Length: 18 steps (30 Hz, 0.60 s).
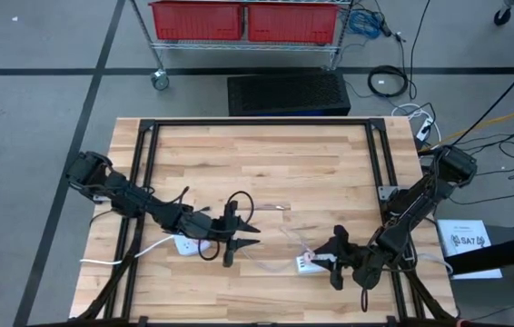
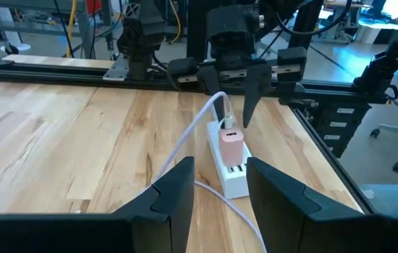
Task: Insert USB
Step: Insert the pink charger cable into the pink charger adapter on the right white outlet extension
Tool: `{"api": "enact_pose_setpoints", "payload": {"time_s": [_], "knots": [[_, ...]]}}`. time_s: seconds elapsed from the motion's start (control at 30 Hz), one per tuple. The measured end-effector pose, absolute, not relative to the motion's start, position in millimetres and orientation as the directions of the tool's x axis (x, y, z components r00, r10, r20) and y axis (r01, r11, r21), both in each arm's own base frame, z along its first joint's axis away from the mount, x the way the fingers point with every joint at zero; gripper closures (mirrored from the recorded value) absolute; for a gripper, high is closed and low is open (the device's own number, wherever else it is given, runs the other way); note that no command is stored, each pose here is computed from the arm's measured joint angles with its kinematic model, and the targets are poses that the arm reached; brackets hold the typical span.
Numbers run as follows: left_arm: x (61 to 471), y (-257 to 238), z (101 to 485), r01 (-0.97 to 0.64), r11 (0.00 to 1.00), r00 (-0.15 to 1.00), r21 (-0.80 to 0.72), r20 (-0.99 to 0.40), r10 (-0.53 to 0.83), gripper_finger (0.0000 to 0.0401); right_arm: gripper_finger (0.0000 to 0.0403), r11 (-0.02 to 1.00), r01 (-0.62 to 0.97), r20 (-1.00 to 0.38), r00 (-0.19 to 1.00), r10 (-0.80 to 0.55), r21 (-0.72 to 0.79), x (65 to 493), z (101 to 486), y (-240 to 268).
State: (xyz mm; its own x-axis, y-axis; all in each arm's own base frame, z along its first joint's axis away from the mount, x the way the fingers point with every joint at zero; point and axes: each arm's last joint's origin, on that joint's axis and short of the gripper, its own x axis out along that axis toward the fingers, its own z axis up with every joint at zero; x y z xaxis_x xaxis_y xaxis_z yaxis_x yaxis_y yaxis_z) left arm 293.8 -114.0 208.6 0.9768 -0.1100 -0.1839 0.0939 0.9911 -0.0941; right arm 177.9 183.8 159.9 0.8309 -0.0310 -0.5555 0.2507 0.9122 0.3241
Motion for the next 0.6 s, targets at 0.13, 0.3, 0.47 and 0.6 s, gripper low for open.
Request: {"api": "enact_pose_setpoints", "payload": {"time_s": [0.13, 0.3, 0.47, 0.6], "knots": [[293.8, -114.0, 208.6, 0.094, 0.991, 0.977, -0.094, -0.184, -0.110, 0.0264, 0.0268, 0.913, 0.254, -0.553, 0.832, -0.038, 0.320, 178.6, 160.0, 183.0], [293.8, -114.0, 208.6, 0.094, 0.991, 0.977, -0.094, -0.184, -0.110, 0.0264, 0.0249, 0.914, 0.263, -0.553, 0.831, -0.052, 0.310, 181.6, 160.2, 179.8], [293.8, -114.0, 208.6, 0.095, 0.991, 0.977, -0.094, -0.184, -0.111, 0.0264, 0.0220, 0.917, 0.265, -0.555, 0.830, -0.060, 0.297, 184.2, 160.2, 177.3], [293.8, -114.0, 208.5, 0.094, 0.991, 0.976, -0.094, -0.185, -0.111, 0.0264, 0.0199, 0.918, 0.257, -0.559, 0.827, -0.047, 0.303, 185.2, 160.8, 177.2]]}}
